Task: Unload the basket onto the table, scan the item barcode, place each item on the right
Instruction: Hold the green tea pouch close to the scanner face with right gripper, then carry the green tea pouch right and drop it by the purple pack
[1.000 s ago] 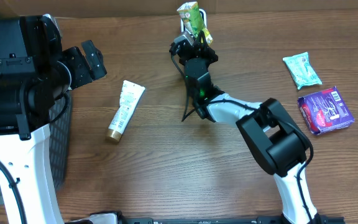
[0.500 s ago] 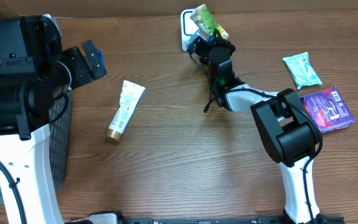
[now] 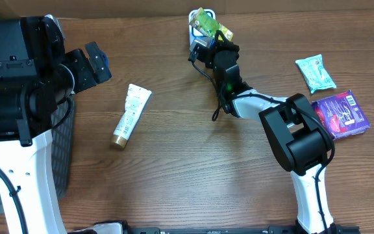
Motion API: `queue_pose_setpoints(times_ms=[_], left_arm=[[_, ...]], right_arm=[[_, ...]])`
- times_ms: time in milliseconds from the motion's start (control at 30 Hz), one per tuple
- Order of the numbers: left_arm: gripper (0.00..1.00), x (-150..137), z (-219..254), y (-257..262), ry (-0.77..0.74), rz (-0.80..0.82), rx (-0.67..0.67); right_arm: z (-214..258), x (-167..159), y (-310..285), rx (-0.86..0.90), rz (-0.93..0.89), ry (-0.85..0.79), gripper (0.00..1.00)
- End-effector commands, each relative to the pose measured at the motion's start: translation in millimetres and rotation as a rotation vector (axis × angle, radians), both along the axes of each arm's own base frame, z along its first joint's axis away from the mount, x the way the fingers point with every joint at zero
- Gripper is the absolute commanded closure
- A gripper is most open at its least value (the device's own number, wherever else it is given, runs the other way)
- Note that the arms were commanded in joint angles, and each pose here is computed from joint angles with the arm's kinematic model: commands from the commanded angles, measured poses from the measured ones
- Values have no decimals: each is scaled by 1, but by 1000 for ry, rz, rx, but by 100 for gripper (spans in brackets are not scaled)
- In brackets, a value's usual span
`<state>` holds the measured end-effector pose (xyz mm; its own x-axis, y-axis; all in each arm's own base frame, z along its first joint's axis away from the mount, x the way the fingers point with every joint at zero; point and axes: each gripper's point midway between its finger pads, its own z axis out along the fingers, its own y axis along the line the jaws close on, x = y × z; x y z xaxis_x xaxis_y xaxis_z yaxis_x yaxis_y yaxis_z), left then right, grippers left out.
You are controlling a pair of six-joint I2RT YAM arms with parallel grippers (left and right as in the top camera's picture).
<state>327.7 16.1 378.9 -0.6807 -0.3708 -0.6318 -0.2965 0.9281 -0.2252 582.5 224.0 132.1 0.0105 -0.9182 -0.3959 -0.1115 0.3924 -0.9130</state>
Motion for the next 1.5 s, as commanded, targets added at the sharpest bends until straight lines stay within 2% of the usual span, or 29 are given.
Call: queue_pose_setpoints(times_ms=[0,100,200,467,667,700,767,933,1100,1233,1367,1467], left_arm=[[0,1,4,3,-11,4,12],[0,1,4,3,-11,4,12],[1,1,4,3,-11,4,12],[0,1,4,3,-12,4,12],[0,1,4,3,-12,4,12],[0,1,4,3,-11,4,12],[0,1,4,3,-12,4,12],[0,1,4,3,-11,4,12],[0,1,4,3,-11,4,12],[0,1,4,3,-11,4,12],[0,1,4,3,-12,4,12],[0,1,4,3,-12,4,12]], right_arm=[[34,-4,8,-55,-25,-104,96],[52,-12,23,-68,-10,-174,96],[51,-20,40,-135,22,-177,96],[45,-45,86,-102,130,-167,96],[26,-80,132,-6,259,-9,96],[27,-90,143,86,287,48,96],[43,-97,148,209,295,64,96],[94,-109,145,377,295,61,96],[119,-127,121,606,222,224,96],[139,-128,72,915,65,318,96],[149,-129,12,1146,-118,374,96],[136,-133,-56,1404,-398,407,96]])
